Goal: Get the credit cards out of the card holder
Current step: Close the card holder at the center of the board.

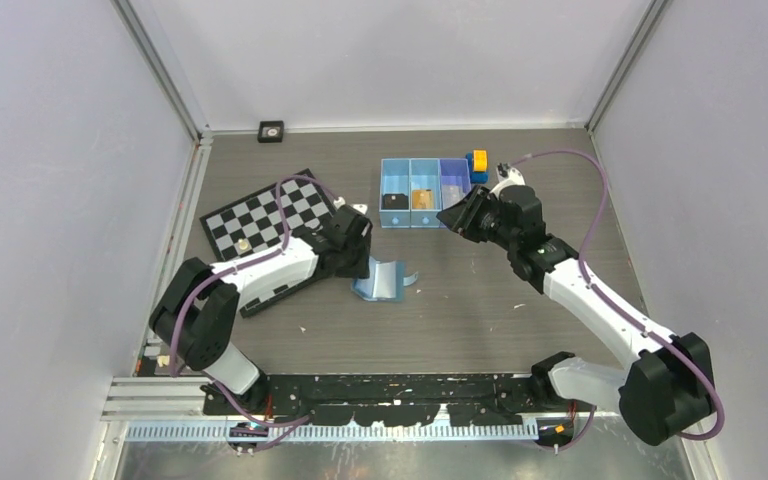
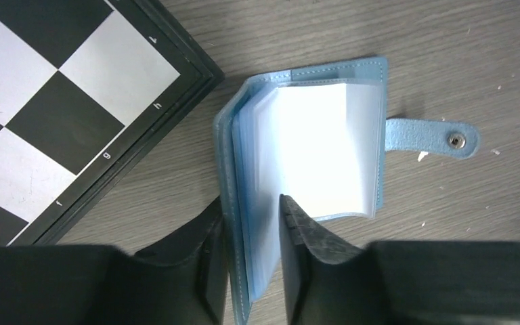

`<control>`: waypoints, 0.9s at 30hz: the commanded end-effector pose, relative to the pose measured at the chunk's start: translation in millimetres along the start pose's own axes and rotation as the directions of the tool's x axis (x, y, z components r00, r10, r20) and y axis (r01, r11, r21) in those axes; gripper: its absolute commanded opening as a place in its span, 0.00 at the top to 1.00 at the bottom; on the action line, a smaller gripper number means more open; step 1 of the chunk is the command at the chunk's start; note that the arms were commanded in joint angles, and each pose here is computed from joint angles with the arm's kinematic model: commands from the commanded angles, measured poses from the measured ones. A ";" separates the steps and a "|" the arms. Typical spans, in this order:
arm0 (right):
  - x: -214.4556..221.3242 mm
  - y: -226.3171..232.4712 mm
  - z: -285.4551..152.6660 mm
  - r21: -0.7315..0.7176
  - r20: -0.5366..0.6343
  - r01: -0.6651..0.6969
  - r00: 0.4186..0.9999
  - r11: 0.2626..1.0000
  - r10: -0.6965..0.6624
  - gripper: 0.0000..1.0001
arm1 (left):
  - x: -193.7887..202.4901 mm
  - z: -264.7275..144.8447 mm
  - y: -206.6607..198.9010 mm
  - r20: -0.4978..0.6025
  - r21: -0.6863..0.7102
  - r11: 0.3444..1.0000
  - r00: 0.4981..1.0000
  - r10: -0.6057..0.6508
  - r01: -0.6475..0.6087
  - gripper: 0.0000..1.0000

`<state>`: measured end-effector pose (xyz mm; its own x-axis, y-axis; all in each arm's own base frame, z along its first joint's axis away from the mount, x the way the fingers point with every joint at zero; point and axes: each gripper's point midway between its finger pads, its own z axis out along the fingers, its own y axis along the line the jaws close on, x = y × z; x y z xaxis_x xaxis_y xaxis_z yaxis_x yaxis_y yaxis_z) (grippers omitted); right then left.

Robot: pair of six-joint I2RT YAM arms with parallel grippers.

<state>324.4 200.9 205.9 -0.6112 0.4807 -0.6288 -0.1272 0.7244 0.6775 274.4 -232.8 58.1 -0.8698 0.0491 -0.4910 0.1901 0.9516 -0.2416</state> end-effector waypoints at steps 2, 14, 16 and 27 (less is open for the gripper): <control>-8.9 12.5 1.1 -0.052 0.038 0.003 0.999 0.999 -0.001 0.62 | -3.0 -10.7 -12.0 0.001 0.013 0.999 0.999 0.047 -0.047 0.59; 1.9 5.5 7.8 -0.044 0.005 -0.024 1.000 0.999 0.024 0.62 | 1.2 -30.9 -64.1 0.015 0.325 0.945 0.999 0.042 -0.044 0.46; 2.1 5.5 7.8 -0.045 0.005 -0.022 1.000 0.999 0.022 0.62 | 2.2 -29.0 -68.1 0.006 0.347 0.937 0.999 0.046 -0.045 0.48; 1.0 9.6 6.0 -0.061 0.004 -0.027 1.000 0.998 0.027 0.62 | 12.8 -14.8 -86.5 -0.057 0.445 0.895 0.997 0.059 -0.028 0.58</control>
<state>324.5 206.8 194.8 -0.6360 0.4857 -0.5996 -0.1187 0.7062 0.6980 242.7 -292.6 79.8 -0.8854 0.1102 -0.4515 0.3577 0.7818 -0.5107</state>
